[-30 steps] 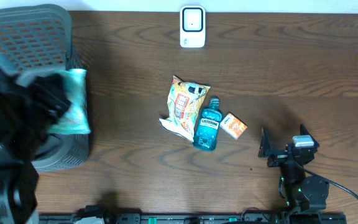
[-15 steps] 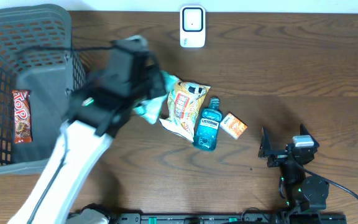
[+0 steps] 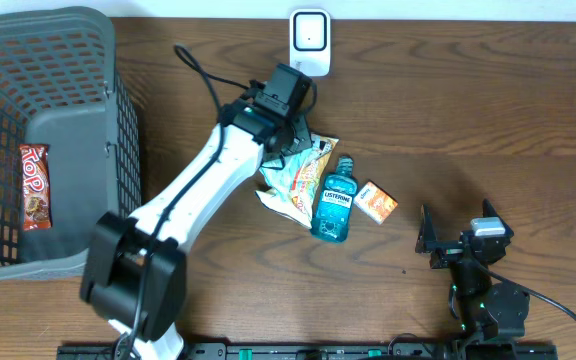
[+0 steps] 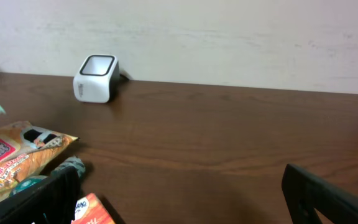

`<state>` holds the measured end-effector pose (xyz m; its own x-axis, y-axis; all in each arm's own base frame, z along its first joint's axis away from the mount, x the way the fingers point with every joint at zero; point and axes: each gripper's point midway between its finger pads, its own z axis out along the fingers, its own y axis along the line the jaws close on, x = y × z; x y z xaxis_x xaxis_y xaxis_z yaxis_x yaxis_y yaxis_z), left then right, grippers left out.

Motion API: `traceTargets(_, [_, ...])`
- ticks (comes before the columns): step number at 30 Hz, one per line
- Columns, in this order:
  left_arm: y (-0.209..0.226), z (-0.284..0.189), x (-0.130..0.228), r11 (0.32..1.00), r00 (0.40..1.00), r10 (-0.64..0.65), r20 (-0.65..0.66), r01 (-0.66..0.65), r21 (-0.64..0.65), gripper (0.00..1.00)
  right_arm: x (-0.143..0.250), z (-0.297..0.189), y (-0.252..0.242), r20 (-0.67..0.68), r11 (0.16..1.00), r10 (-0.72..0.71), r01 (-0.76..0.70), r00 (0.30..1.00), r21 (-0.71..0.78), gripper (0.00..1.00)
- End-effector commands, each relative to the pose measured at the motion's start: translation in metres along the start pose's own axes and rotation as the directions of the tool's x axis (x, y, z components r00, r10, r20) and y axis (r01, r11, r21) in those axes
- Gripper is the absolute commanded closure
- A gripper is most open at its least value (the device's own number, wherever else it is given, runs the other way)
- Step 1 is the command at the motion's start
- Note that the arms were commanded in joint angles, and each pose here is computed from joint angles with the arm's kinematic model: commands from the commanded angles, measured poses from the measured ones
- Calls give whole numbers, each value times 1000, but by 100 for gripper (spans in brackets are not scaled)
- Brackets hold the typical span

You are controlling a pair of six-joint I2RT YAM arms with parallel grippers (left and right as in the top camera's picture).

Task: Scan the item barcode
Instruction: 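Reach the left gripper into the basket toward the red TOP bar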

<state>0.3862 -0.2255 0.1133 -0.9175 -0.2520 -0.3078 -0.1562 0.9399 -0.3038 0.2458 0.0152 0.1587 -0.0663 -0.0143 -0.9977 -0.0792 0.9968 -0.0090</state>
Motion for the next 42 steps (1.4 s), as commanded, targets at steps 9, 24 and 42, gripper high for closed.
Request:
traceTargets(9, [-8,-2,5,999,1000,20,-18,-19,30,9,2,0,0,-5,1000,-14,14,1000,-1,1])
traceTargets(24, [-9,-177,-41,981,908,113,403,-166,99,2,2,0,0,-5,1000,-14,14,1000,-1,1])
traceTargets(42, [97,-408,-96,999,530,-37,847,-3,45,2,2,0,0,-5,1000,-14,14,1000,-1,1])
